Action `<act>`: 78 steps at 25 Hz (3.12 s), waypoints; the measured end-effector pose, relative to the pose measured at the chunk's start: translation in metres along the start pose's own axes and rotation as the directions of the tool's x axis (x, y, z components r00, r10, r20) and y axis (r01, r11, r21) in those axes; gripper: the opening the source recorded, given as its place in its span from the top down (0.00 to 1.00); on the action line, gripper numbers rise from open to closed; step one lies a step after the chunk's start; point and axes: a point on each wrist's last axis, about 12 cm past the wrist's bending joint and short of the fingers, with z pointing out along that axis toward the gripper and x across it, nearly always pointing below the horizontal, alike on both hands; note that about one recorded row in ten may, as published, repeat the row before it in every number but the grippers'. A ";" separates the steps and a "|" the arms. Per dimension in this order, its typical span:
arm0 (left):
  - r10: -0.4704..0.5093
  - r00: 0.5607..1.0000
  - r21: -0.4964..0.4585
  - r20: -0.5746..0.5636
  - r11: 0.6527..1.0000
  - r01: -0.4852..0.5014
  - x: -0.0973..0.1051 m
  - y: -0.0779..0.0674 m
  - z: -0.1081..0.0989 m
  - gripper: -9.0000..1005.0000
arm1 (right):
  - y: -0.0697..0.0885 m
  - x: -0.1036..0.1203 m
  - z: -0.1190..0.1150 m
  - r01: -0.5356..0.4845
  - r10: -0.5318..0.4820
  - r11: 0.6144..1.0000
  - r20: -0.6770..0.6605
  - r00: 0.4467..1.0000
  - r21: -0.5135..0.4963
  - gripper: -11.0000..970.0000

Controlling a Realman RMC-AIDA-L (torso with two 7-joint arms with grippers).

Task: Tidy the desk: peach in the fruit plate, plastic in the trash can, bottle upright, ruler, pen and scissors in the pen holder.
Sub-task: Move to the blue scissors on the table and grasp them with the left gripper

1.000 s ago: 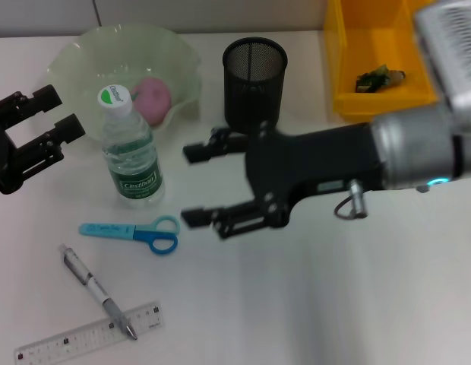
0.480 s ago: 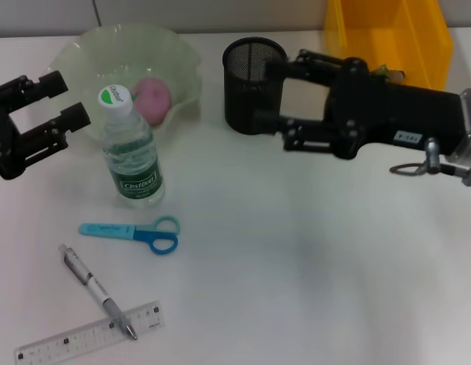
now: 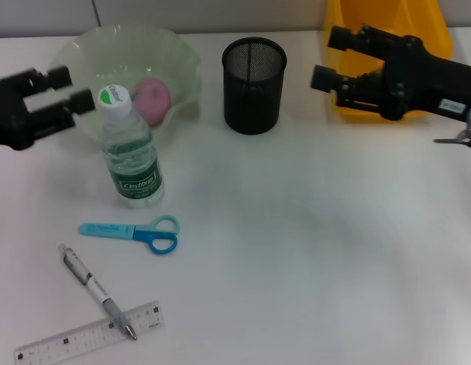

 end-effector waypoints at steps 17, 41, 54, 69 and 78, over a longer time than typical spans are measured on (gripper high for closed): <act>-0.025 0.945 0.028 -0.325 0.999 0.036 0.018 -0.007 0.003 0.38 | -0.003 0.005 -0.024 -0.090 0.093 0.996 -0.135 0.986 0.028 0.19; 0.269 0.762 0.265 -0.590 0.955 -0.132 -0.016 -0.042 0.012 0.39 | -0.029 -0.003 0.014 -0.088 0.112 0.989 -0.216 0.970 0.117 0.19; 0.247 0.682 0.301 -0.689 0.953 -0.041 -0.020 -0.080 0.032 0.38 | -0.024 -0.001 0.011 -0.101 0.120 0.990 -0.210 0.970 0.100 0.19; 0.218 0.649 0.269 -0.729 0.963 -0.021 -0.009 -0.095 0.062 0.38 | -0.021 0.004 0.001 -0.103 0.123 0.989 -0.219 0.968 0.102 0.19; 0.193 0.614 0.235 -0.765 0.972 -0.012 0.003 -0.092 0.066 0.38 | -0.019 0.006 0.000 -0.100 0.118 0.991 -0.218 0.969 0.094 0.19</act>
